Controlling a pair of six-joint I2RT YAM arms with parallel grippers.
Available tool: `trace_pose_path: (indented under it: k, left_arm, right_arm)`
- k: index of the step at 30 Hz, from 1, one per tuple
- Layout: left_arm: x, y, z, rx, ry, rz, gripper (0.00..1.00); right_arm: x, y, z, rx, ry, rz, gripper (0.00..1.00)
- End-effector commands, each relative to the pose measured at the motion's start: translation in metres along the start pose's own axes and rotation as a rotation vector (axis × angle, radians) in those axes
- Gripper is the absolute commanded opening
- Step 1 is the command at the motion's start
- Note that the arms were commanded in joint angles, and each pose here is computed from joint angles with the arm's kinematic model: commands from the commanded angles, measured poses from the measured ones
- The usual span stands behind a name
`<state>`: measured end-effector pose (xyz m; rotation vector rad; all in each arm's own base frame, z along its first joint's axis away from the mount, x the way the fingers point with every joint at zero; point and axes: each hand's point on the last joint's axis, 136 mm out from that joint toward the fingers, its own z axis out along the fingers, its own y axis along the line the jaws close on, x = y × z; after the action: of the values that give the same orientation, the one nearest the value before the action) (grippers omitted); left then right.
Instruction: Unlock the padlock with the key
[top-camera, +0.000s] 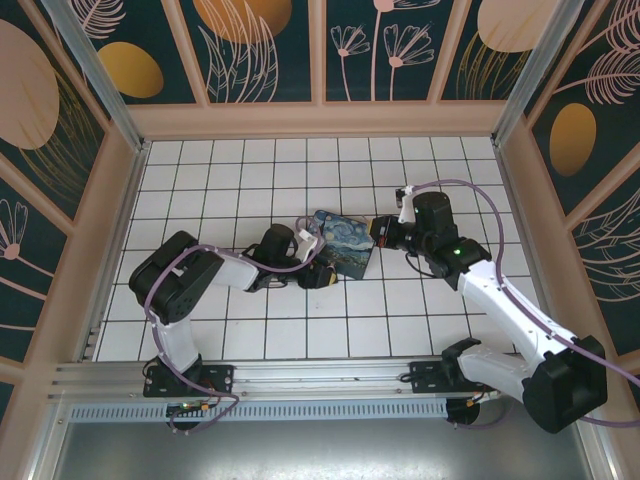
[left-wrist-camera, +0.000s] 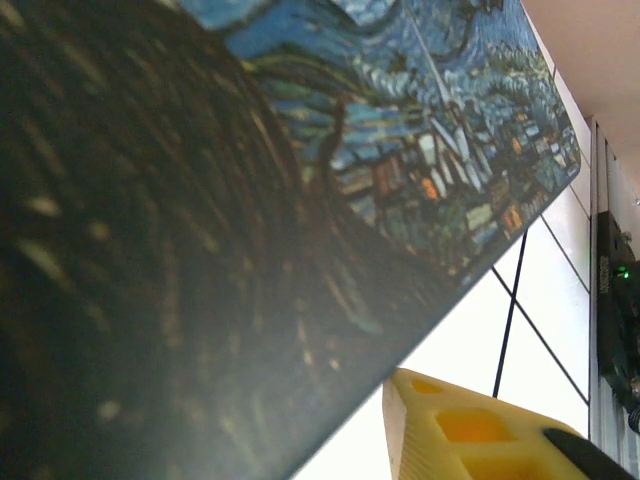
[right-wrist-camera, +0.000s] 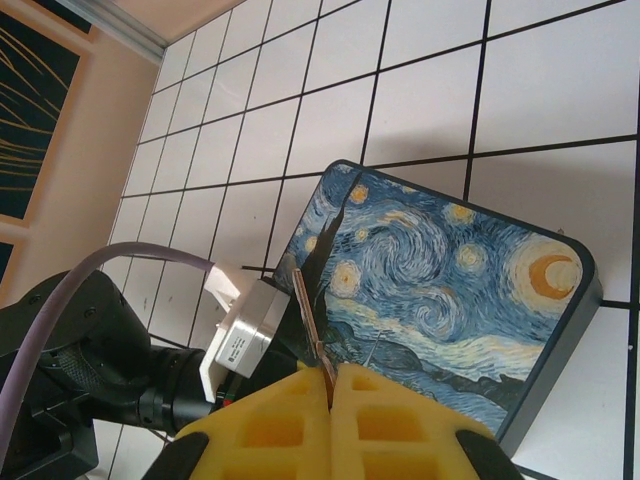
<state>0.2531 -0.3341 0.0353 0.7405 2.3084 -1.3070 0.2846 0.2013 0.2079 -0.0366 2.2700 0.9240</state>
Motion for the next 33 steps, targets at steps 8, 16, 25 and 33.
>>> trace_pose_path:
  k: [8,16,25,33]
  left_arm:
    - [-0.017,-0.016,0.002,0.072,-0.04,0.018,0.26]
    - [-0.018,-0.017,0.003,0.105,-0.074,-0.035,0.25]
    - [-0.008,-0.003,0.016,0.057,-0.044,-0.061,0.36]
    - [-0.009,-0.009,0.029,0.07,-0.038,-0.041,0.41]
  right_arm:
    - [0.007,-0.003,-0.008,0.018,-0.004,-0.005,0.0]
    - [0.008,-0.004,-0.009,0.021,-0.003,-0.007,0.0]
    - [0.008,-0.005,-0.01,0.023,-0.009,-0.007,0.0]
    - [0.007,-0.003,-0.009,0.018,-0.01,-0.007,0.0]
